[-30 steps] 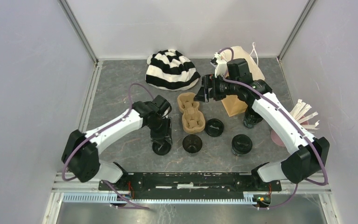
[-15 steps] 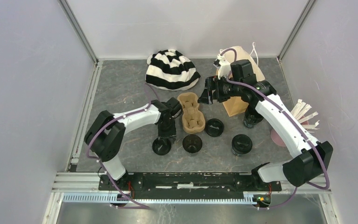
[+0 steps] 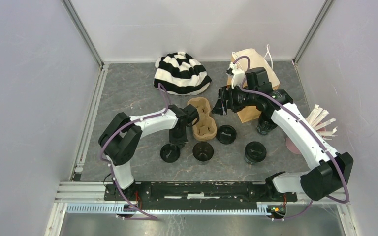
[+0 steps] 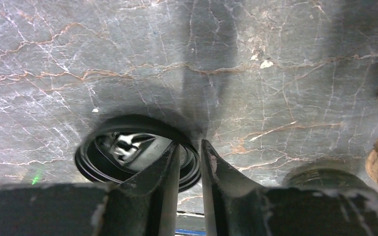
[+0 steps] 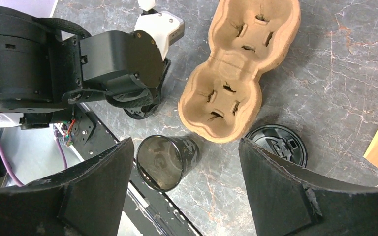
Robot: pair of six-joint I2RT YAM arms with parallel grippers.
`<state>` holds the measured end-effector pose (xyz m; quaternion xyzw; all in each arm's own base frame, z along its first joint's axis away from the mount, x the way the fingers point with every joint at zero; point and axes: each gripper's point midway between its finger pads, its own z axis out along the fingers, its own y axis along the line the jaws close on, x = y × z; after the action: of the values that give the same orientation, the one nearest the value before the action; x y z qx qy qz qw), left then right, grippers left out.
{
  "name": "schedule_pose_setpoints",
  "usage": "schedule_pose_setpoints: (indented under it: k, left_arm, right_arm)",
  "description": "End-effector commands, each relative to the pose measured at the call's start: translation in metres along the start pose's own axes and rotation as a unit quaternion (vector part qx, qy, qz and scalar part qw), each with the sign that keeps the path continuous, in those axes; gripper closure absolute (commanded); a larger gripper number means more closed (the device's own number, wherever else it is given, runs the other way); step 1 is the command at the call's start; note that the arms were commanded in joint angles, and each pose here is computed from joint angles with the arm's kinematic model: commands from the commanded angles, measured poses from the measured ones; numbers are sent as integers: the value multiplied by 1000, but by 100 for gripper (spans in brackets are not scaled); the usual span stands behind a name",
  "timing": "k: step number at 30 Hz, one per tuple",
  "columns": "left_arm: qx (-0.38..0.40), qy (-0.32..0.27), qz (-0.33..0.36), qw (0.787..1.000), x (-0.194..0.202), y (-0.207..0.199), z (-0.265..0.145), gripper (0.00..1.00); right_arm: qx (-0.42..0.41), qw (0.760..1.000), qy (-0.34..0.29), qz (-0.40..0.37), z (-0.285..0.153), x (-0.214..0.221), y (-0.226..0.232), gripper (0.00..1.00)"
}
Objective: Pack the takeout coffee
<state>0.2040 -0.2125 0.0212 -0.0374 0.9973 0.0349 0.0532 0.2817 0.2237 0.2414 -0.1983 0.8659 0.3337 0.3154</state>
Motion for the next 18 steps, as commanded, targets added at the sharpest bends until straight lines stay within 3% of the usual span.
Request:
schedule_pose_setpoints:
  k: [1,7,14,18]
  left_arm:
    - [-26,-10,-22,999,0,4,6,76]
    - [-1,-55,-3,998,-24,-5,-19,98]
    - [99,-146,-5,984,-60,-23,-107,98]
    - [217,-222,-8,951,-91,-34,-195,98]
  right_arm:
    - [-15,999,-26,-31,-11,-8,9,16]
    - [1,999,-24,-37,-15,2,3,16]
    - [28,998,-29,-49,-23,3,-4,15]
    - [18,998,-44,-47,-27,-7,4,15]
